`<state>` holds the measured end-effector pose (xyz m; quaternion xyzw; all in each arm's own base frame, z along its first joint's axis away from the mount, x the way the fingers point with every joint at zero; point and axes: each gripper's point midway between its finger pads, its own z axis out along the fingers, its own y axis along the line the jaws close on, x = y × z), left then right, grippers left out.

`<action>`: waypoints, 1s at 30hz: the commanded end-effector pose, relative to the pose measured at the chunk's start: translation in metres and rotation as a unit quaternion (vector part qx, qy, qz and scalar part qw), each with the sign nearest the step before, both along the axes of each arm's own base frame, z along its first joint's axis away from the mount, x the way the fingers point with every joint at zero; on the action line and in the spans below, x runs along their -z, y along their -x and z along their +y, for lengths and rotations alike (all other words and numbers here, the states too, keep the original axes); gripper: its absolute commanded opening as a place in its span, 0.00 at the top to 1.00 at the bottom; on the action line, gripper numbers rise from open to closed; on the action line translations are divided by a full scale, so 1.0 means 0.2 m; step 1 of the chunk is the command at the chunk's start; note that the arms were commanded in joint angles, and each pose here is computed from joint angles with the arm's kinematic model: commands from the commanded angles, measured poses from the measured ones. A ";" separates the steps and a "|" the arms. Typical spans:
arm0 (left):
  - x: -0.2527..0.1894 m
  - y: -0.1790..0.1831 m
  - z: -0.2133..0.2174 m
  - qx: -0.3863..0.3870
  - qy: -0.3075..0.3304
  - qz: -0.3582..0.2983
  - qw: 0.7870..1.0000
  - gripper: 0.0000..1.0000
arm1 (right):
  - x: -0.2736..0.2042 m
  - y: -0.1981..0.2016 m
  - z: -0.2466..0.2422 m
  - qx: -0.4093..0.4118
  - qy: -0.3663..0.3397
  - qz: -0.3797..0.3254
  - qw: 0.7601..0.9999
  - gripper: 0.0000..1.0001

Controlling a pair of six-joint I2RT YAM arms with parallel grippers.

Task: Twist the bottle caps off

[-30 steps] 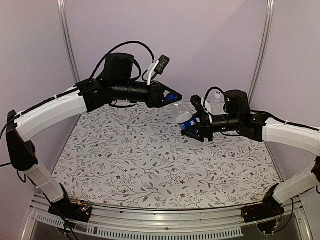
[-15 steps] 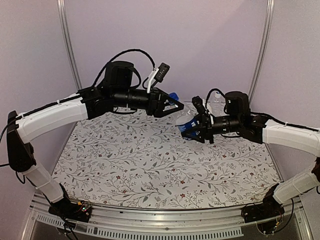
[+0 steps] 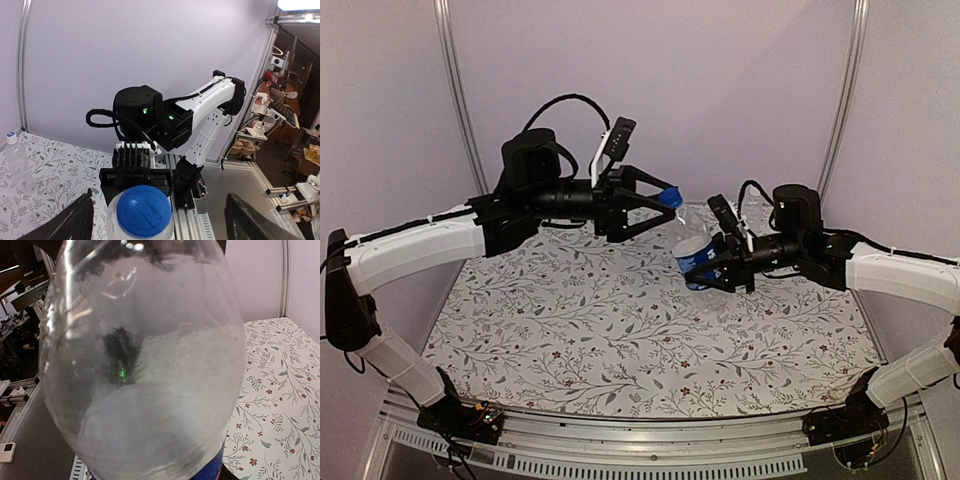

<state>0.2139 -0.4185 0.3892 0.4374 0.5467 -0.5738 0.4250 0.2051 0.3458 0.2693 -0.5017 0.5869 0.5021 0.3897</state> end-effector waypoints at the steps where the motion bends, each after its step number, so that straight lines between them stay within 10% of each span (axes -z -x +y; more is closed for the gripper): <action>1: -0.13 0.04 0.04 0.024 0.048 -0.043 0.998 0.14 | -0.06 0.09 0.01 -0.042 -0.029 0.008 0.999 0.64; 30: -0.10 0.02 -0.02 0.068 0.053 -0.027 0.996 0.85 | -0.01 0.08 0.03 -0.046 -0.018 0.027 0.998 0.66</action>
